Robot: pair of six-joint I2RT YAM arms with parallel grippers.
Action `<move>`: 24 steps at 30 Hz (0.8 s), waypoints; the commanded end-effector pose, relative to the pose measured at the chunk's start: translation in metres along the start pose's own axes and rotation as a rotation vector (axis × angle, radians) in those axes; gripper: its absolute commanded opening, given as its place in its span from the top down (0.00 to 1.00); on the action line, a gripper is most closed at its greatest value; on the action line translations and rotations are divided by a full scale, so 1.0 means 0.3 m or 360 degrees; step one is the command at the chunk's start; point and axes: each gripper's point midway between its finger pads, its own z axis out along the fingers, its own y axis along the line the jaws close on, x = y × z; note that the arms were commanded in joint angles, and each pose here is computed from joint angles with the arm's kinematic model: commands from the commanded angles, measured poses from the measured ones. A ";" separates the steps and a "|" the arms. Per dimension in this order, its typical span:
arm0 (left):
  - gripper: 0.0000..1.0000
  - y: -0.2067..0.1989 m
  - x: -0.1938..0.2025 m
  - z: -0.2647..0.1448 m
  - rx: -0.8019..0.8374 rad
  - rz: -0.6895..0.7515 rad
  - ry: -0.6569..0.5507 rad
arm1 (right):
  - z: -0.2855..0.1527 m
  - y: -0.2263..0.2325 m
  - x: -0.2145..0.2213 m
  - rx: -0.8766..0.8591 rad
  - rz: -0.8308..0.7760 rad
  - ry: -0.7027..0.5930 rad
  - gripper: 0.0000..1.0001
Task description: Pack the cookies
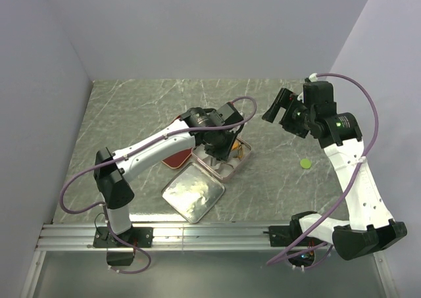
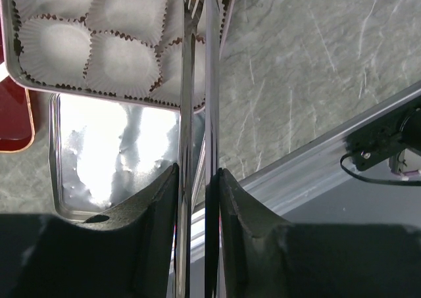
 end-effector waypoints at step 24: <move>0.55 0.018 -0.075 -0.059 -0.0068 -0.0116 -0.0270 | 0.005 0.034 0.036 -0.0054 -0.0051 0.0033 0.02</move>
